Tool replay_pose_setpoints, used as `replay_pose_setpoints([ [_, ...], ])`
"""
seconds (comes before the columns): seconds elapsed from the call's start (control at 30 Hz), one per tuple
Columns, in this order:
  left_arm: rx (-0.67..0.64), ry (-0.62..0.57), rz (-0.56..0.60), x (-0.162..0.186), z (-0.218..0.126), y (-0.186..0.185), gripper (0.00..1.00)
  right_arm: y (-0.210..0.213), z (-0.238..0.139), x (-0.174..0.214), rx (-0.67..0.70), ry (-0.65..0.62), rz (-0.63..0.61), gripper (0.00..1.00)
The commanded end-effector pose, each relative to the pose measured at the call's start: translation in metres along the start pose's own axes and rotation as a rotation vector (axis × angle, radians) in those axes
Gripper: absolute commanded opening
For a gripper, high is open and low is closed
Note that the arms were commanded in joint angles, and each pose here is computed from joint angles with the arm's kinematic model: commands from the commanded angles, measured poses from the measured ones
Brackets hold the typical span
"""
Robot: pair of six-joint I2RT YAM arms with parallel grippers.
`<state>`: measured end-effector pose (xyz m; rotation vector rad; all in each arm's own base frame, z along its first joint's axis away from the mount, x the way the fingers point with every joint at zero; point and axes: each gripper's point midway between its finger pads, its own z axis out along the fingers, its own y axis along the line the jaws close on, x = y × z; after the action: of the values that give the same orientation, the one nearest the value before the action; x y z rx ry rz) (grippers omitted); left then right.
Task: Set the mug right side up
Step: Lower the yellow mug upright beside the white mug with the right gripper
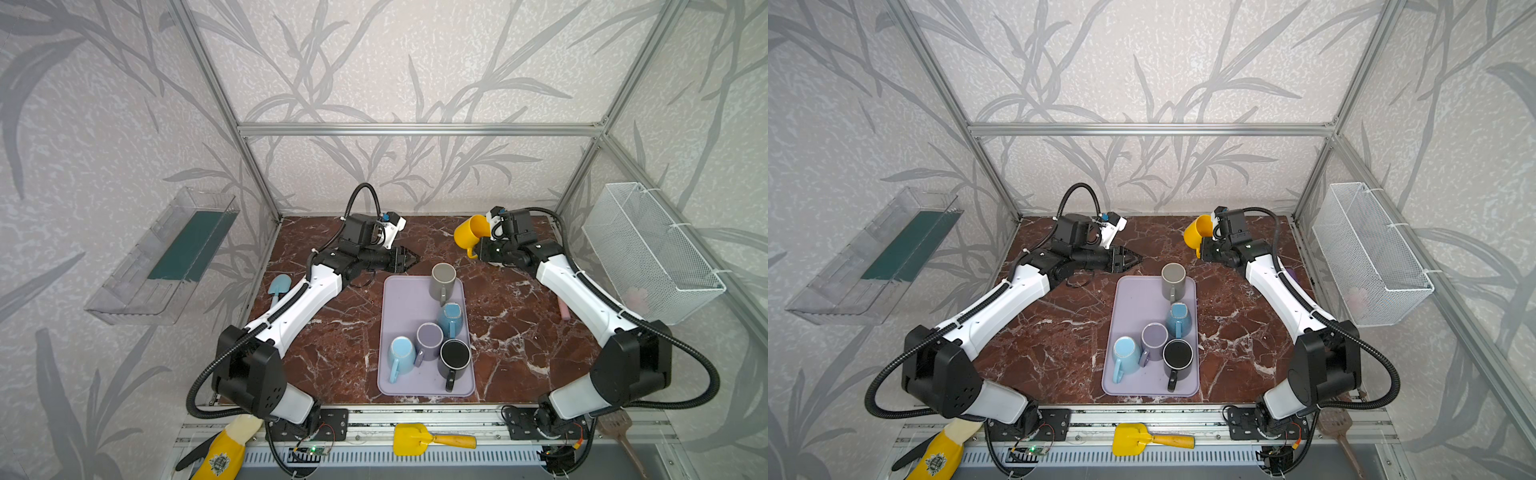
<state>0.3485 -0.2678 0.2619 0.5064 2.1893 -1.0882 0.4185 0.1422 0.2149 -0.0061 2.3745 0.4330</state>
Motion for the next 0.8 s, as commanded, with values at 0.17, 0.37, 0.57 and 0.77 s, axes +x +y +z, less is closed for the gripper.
replay_pose_setpoints([
  [0.17,0.024,-0.002,0.028,-0.004,-0.001,-0.009,0.43,-0.014,0.011,-0.029,0.081,-0.051,-0.016,0.0],
  [0.37,0.019,0.006,0.028,-0.001,0.0,-0.009,0.43,-0.024,0.029,-0.025,0.134,-0.01,-0.019,0.0],
  [0.57,0.027,0.009,0.033,0.0,0.0,-0.012,0.43,-0.034,0.049,-0.019,0.177,0.035,-0.021,0.0],
  [0.77,0.023,0.013,0.042,0.001,0.001,-0.013,0.43,-0.043,0.067,-0.011,0.214,0.075,-0.023,0.0],
])
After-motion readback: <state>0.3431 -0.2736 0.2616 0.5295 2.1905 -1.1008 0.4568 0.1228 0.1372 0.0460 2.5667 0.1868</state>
